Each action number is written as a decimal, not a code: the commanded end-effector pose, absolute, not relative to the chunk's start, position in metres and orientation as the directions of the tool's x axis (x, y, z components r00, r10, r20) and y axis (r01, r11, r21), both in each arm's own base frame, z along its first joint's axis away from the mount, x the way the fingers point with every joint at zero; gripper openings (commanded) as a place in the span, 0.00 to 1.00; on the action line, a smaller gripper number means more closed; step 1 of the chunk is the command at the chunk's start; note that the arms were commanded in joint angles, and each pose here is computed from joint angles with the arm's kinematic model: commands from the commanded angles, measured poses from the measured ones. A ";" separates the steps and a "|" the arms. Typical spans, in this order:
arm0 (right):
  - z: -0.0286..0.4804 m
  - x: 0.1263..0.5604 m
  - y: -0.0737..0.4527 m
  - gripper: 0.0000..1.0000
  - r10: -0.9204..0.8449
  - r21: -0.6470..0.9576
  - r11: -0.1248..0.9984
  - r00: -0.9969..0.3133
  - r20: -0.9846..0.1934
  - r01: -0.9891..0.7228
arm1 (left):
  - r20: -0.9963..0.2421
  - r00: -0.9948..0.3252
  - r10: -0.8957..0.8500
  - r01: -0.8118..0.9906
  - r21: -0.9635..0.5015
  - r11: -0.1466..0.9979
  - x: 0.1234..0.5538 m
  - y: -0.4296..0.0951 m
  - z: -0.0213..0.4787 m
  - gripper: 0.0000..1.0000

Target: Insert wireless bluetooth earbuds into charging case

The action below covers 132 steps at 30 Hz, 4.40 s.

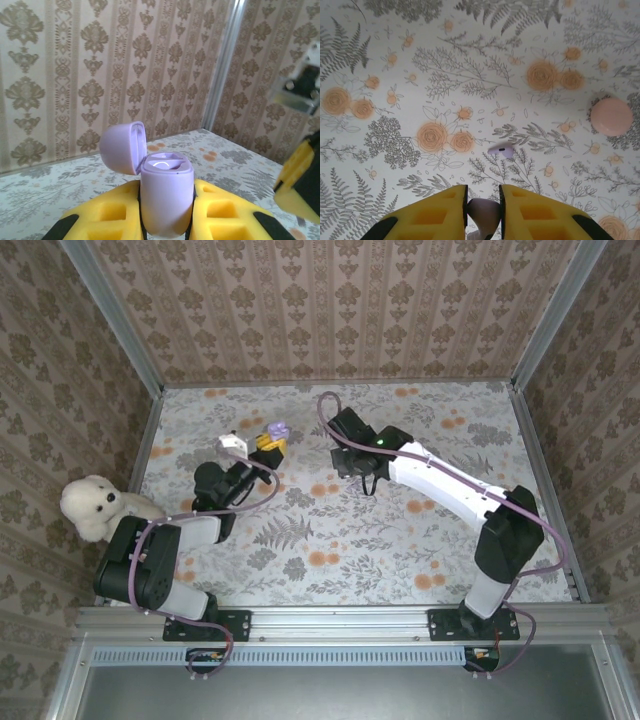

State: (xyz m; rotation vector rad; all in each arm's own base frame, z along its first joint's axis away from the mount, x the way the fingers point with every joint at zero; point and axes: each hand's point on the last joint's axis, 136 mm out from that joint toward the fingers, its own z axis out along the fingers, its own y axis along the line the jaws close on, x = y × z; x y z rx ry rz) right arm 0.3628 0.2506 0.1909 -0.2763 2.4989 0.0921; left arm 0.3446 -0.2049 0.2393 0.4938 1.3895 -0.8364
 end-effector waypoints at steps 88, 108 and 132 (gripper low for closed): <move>0.326 0.380 0.279 0.26 -0.080 0.187 0.877 -0.521 -0.850 -0.442 | -0.975 0.104 -0.198 0.962 0.048 0.268 0.323 -0.324 0.281 0.00; 0.329 0.388 0.273 0.26 -0.053 0.207 0.881 -0.522 -0.851 -0.426 | -0.976 0.092 -0.196 0.965 0.039 0.258 0.322 -0.325 0.278 0.00; 0.307 0.390 0.273 0.26 -0.082 0.192 0.886 -0.549 -0.831 -0.423 | -0.974 0.102 -0.205 0.967 0.048 0.250 0.321 -0.327 0.284 0.00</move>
